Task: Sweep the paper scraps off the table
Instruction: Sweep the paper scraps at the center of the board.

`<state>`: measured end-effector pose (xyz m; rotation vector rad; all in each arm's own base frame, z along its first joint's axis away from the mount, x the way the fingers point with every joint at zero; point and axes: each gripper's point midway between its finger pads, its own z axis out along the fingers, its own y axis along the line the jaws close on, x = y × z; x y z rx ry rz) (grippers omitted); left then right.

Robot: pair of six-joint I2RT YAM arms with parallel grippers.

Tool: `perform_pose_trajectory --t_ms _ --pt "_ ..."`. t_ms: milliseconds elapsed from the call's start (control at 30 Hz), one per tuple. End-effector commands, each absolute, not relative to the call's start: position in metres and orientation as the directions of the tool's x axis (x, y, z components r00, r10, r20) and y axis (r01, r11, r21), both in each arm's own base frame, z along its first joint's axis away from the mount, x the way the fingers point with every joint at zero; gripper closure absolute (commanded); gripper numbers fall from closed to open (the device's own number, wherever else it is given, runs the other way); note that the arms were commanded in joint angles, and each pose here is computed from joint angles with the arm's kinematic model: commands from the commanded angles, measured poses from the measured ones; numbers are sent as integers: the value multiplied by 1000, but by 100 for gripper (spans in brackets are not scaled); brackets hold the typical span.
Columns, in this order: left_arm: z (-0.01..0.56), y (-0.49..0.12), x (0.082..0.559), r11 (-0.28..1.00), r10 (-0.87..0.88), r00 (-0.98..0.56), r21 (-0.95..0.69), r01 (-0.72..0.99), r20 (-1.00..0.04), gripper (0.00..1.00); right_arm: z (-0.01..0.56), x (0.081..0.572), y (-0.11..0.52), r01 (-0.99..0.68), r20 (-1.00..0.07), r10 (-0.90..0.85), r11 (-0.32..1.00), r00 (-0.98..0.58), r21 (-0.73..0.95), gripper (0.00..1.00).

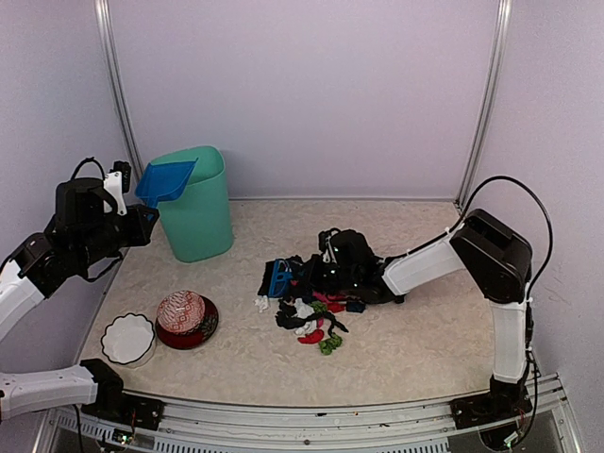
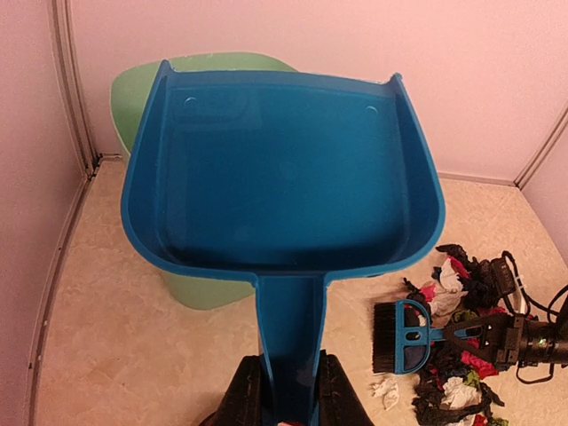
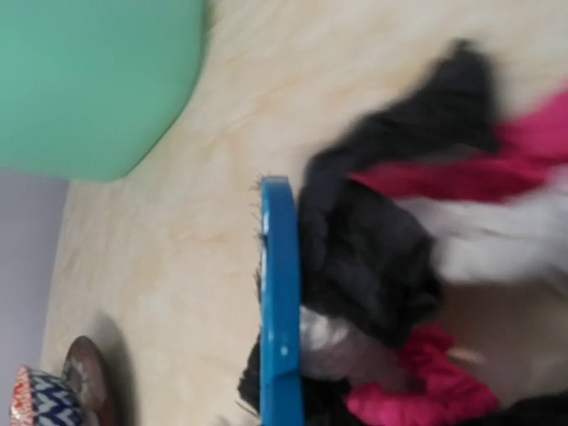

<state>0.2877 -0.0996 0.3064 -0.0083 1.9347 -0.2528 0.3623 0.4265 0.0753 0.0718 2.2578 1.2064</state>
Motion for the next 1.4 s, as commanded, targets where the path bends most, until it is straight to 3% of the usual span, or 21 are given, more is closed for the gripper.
perform_pose_trajectory --t_ms 0,267,500,833,1100,1367 --pt "310 -101 290 975 -124 -353 -180 129 -927 100 80 371 377 -166 -491 362 647 -793 745 100" --pt "309 -102 291 976 -123 -356 -178 126 -926 100 96 366 300 -117 -553 409 719 -725 685 100" --pt "307 -102 292 977 -120 -361 -175 124 -925 100 150 353 295 -226 -610 387 686 -692 691 100" --pt "308 -102 291 976 -121 -359 -177 127 -925 100 201 311 367 -419 -642 259 574 -722 703 100" --pt "309 -103 290 974 -123 -356 -181 133 -926 100 172 283 446 -486 -610 107 504 -785 714 100" --pt "310 -104 289 974 -122 -353 -180 137 -927 100 116 272 478 -475 -549 -7 510 -836 717 100"
